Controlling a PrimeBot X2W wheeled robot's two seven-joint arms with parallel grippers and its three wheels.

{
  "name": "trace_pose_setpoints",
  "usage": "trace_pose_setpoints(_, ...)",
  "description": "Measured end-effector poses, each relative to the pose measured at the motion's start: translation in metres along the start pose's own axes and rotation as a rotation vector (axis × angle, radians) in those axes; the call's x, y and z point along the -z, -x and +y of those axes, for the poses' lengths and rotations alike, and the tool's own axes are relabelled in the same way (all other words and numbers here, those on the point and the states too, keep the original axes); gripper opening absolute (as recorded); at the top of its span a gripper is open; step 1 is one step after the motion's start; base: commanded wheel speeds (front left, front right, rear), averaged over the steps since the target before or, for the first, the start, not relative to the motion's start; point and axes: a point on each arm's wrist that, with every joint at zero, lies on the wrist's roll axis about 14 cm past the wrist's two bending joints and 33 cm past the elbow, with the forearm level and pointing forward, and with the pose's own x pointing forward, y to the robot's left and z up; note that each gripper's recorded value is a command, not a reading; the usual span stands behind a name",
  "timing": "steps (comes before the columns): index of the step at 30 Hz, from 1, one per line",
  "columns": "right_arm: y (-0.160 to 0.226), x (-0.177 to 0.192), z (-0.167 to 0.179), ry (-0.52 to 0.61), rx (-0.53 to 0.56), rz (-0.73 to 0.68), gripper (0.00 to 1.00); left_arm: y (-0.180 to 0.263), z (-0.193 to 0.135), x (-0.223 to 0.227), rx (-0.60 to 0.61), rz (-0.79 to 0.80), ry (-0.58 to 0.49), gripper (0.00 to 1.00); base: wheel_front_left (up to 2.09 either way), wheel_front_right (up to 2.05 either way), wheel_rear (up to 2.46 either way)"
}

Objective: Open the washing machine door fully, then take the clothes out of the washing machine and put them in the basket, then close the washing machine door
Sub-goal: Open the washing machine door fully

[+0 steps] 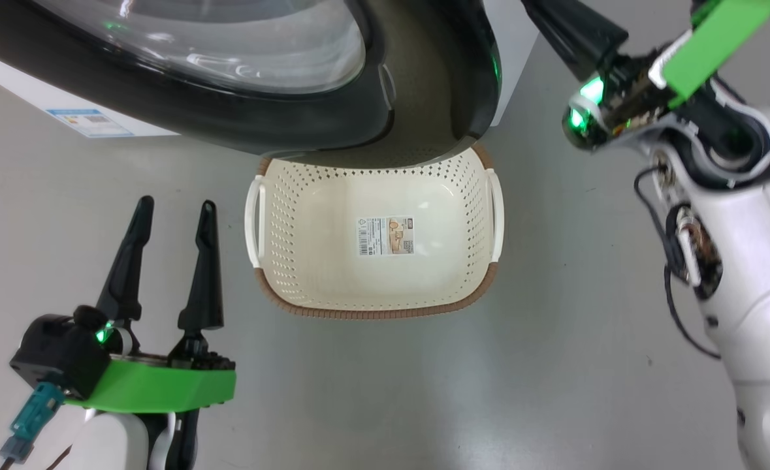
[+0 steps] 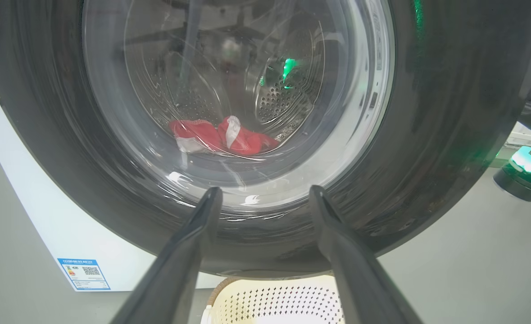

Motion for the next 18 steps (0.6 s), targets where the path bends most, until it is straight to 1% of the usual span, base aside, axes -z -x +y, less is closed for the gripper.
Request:
trace_pose_setpoints(4,-0.012,0.006,0.005,0.009,0.004,0.106,0.00,0.000,0.001,0.003,-0.002,0.007,-0.001,1.00,0.00,0.00,0.00)
trace_pose_setpoints(8,-0.019,0.022,0.007,0.024,0.006,0.228,0.00,0.000,0.003,0.005,-0.008,0.014,-0.003,1.00,0.00,0.00,0.00)
trace_pose_setpoints(18,-0.015,0.038,0.016,0.040,0.016,0.287,0.00,0.006,0.007,-0.006,-0.030,-0.005,-0.003,1.00,0.00,0.00,0.00)
